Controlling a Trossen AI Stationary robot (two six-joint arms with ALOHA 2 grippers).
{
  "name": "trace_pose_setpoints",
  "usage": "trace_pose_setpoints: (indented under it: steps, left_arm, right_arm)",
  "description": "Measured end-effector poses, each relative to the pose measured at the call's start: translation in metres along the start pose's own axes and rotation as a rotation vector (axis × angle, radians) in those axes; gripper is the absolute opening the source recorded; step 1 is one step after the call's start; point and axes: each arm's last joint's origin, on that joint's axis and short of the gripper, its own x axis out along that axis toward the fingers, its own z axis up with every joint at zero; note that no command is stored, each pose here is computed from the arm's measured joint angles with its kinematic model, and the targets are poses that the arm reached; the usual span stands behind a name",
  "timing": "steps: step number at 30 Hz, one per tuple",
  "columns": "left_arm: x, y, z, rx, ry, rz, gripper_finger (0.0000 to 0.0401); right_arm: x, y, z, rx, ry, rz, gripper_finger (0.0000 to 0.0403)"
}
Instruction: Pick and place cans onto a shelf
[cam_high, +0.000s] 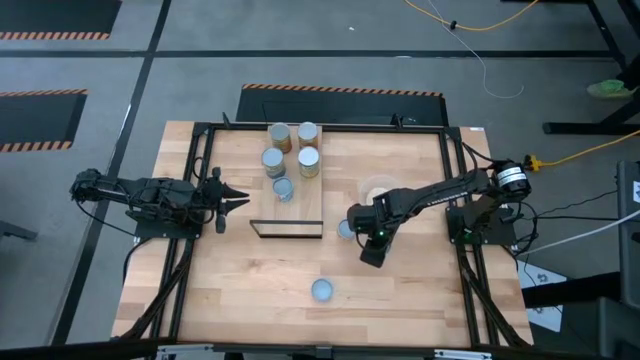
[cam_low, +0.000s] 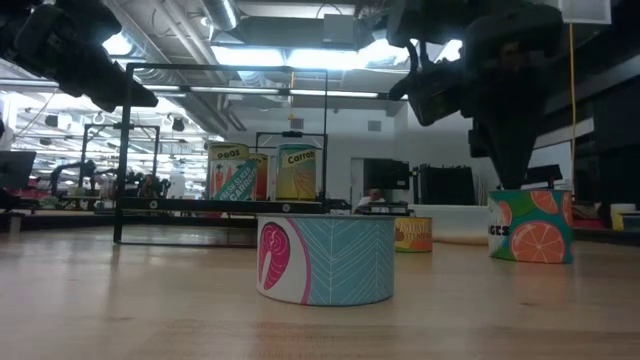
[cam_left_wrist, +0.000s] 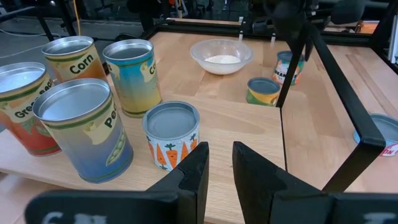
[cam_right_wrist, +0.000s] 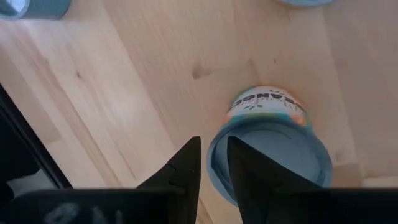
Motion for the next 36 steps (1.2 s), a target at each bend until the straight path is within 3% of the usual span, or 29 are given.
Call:
trace_pose_setpoints:
  steps: [16, 36]
  left_arm:
    - [0.0, 0.0, 0.0, -0.001, 0.0, 0.0, 0.0065]
    - [0.0, 0.0, 0.0, -0.002, 0.0, 0.0, 0.0065]
  right_arm:
    - [0.001, 0.002, 0.002, 0.098, -0.072, -0.058, 0.0084]
    - [0.005, 0.007, -0.012, 0.073, -0.024, -0.143, 0.0084]
